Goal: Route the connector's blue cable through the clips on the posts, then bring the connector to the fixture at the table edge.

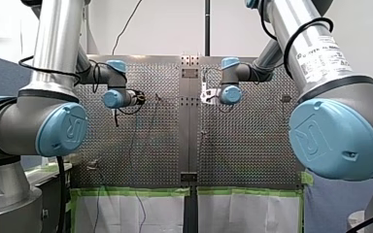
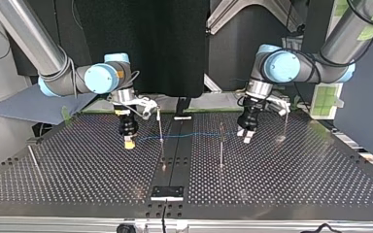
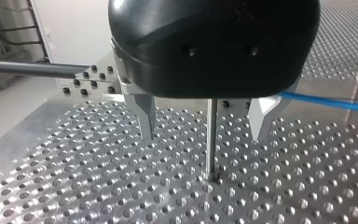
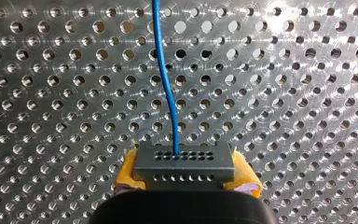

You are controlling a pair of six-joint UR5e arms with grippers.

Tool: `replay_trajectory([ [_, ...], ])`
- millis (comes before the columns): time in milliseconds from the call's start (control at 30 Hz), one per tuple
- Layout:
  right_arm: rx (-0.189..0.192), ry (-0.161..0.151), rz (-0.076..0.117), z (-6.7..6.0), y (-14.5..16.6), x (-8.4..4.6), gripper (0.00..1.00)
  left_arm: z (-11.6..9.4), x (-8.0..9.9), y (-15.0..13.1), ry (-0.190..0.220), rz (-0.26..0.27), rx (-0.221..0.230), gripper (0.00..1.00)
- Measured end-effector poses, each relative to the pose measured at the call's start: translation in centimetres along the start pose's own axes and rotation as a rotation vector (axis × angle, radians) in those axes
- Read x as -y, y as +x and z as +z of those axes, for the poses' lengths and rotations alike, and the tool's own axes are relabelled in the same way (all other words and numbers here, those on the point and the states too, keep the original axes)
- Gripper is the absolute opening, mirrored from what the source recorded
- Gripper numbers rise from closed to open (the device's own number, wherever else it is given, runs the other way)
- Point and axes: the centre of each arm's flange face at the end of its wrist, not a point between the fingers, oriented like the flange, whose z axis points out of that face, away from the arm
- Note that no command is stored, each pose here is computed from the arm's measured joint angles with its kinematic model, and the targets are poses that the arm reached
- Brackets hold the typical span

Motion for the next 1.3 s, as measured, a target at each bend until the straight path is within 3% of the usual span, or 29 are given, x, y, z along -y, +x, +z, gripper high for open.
replay_trajectory([
  [267,0.0,0.0,0.001,0.0,0.0,0.0,0.0,-0.5,1.1,0.4,0.017,-0.032,-0.02,0.99],
  [1300,0.003,0.006,0.009,0.1,-0.1,-0.1,0.0,-1.3,3.5,0.3,0.051,-0.005,-0.044,0.99],
])
